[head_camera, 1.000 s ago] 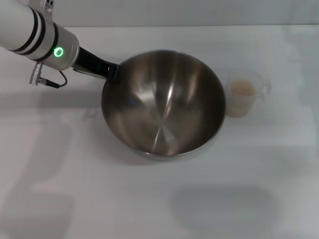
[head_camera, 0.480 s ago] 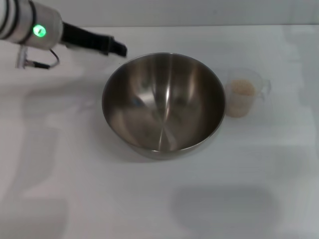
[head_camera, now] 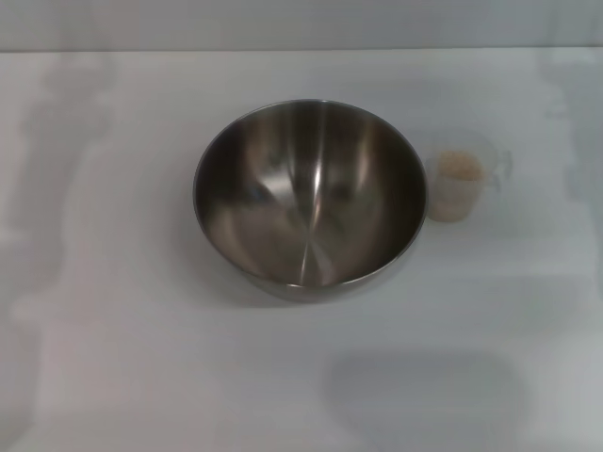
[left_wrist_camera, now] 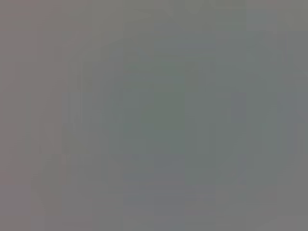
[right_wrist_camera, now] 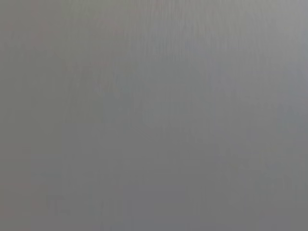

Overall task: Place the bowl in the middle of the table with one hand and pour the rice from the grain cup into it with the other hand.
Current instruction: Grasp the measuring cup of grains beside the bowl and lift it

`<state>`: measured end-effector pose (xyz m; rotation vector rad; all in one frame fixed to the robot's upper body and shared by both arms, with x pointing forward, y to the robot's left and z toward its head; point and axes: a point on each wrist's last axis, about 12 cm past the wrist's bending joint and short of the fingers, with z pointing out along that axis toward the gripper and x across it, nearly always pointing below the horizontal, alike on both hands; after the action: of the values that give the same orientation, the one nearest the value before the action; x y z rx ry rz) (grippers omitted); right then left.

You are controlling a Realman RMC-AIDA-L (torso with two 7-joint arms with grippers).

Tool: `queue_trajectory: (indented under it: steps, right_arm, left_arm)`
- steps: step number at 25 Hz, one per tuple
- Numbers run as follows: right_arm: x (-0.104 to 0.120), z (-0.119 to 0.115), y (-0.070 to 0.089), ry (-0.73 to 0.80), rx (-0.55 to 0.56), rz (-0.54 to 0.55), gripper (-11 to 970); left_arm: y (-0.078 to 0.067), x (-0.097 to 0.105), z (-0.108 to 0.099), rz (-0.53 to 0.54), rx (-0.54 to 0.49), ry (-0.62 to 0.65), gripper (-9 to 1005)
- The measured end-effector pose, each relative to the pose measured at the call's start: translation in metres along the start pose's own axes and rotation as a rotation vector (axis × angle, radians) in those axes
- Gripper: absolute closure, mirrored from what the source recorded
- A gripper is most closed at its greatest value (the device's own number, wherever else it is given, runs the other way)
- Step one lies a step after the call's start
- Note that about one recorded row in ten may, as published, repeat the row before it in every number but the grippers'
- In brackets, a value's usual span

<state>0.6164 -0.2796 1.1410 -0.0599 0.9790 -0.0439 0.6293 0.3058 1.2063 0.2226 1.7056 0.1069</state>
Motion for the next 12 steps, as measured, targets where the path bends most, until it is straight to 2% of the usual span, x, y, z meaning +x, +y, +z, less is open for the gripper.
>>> queue_trajectory:
  steps: [3,6,8,10,12]
  right_arm:
    - [0.000,-0.001,-0.001,0.002,0.001,-0.001,385]
    - [0.001,-0.003,-0.002,0.006,0.005,-0.002,385]
    - [0.002,-0.007,-0.002,0.014,0.015,0.005,385]
    - [0.004,-0.012,-0.002,0.024,0.026,0.015,385]
    - [0.006,-0.021,-0.001,0.039,0.035,0.026,385]
  left_arm:
    - [0.006,0.018,-0.012,0.068,-0.205,-0.188,536]
    - [0.006,0.026,-0.024,0.034,-0.350,-0.388,541]
    - [0.001,0.028,-0.032,-0.051,-0.353,-0.507,540]
    - [-0.004,0.030,-0.035,-0.138,-0.289,-0.577,539]
    - [-0.011,0.038,-0.034,-0.223,-0.185,-0.594,539]
